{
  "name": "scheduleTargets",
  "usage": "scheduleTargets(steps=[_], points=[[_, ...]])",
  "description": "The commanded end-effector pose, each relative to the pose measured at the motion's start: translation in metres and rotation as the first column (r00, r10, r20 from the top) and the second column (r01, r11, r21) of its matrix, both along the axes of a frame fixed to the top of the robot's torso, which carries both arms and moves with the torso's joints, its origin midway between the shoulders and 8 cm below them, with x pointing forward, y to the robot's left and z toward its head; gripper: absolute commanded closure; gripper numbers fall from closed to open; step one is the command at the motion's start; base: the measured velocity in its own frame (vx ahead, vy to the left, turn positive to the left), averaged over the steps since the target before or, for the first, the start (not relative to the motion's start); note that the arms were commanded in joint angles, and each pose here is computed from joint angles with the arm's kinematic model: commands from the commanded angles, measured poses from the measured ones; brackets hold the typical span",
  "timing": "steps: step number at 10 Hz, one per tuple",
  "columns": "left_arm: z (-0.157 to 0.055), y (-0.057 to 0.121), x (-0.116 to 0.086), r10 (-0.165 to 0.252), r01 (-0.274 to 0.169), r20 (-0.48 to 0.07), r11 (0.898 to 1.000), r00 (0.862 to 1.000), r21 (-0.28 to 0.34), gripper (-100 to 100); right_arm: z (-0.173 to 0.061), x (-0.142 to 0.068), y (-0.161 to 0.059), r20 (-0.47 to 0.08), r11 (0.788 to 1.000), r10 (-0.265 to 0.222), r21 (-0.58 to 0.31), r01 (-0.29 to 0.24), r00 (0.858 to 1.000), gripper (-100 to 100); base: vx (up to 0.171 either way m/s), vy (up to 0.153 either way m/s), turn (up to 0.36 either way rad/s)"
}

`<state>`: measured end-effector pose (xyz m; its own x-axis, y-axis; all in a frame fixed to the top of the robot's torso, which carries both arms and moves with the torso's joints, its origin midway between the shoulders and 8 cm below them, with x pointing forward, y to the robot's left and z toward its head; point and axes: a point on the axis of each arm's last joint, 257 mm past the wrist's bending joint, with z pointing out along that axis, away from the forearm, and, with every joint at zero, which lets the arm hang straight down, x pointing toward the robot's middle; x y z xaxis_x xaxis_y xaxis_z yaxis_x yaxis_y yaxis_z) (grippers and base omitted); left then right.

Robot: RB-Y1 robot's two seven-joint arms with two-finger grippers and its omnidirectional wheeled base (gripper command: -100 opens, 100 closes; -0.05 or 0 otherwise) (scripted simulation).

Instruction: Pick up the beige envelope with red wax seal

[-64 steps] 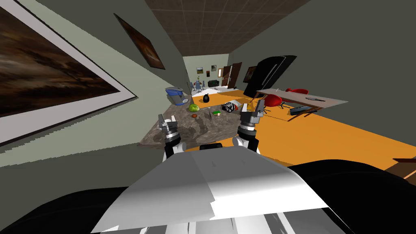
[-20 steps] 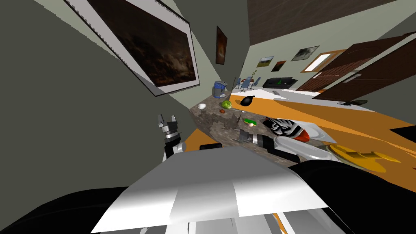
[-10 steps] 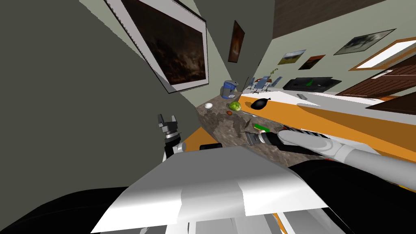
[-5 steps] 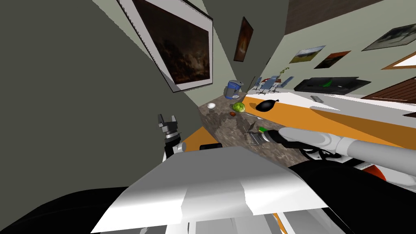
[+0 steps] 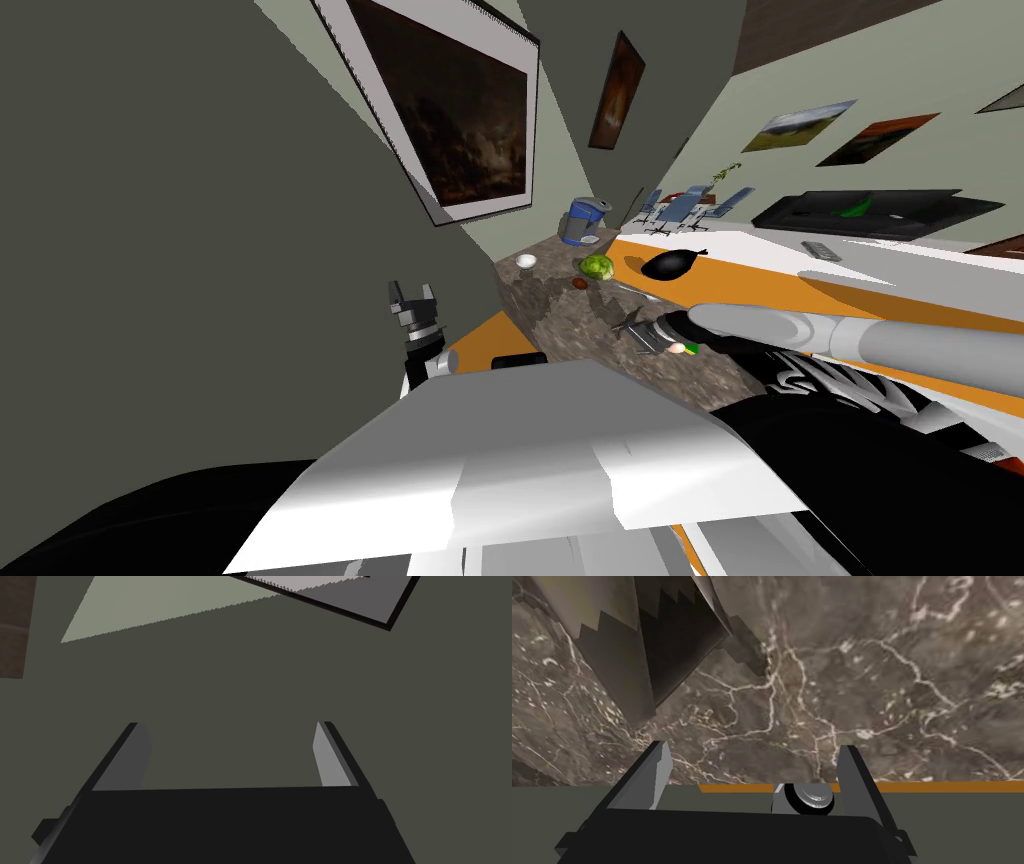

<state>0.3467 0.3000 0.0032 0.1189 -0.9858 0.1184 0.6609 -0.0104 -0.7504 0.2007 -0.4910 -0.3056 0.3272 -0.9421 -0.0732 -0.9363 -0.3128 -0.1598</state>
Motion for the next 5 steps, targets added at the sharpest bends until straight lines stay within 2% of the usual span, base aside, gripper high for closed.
scheduleTargets(steps=[1, 2, 3, 5], points=[[0.0, 0.0, 0.0, 0.0, 0.0, 0.0, 1.0, 1.0, 0.0, 0, 0.001, 0.002, -0.011, -0.011, 0.999, 0.018, -0.034, -0.019, 1.0, -100, 0.017, -0.006, 0.052], [0.0, 0.0, 0.0, 0.0, 0.0, 0.0, 1.0, 1.0, 0.0, 0, 0.006, 0.003, -0.029, -0.031, 0.995, 0.047, -0.091, -0.05, 0.998, -100, 0.018, -0.003, 0.094], [0.0, 0.0, 0.0, 0.0, 0.0, 0.0, 1.0, 1.0, 0.0, 0, 0.006, 0.003, -0.029, -0.031, 0.995, 0.047, -0.091, -0.05, 0.998, -100, 0.009, -0.003, 0.041], [0.0, 0.0, 0.0, 0.0, 0.0, 0.0, 1.0, 1.0, 0.0, 0, 0.016, 0.006, -0.059, -0.067, 0.978, 0.087, -0.184, -0.098, 0.994, -100, 0.023, 0.0, 0.101]])
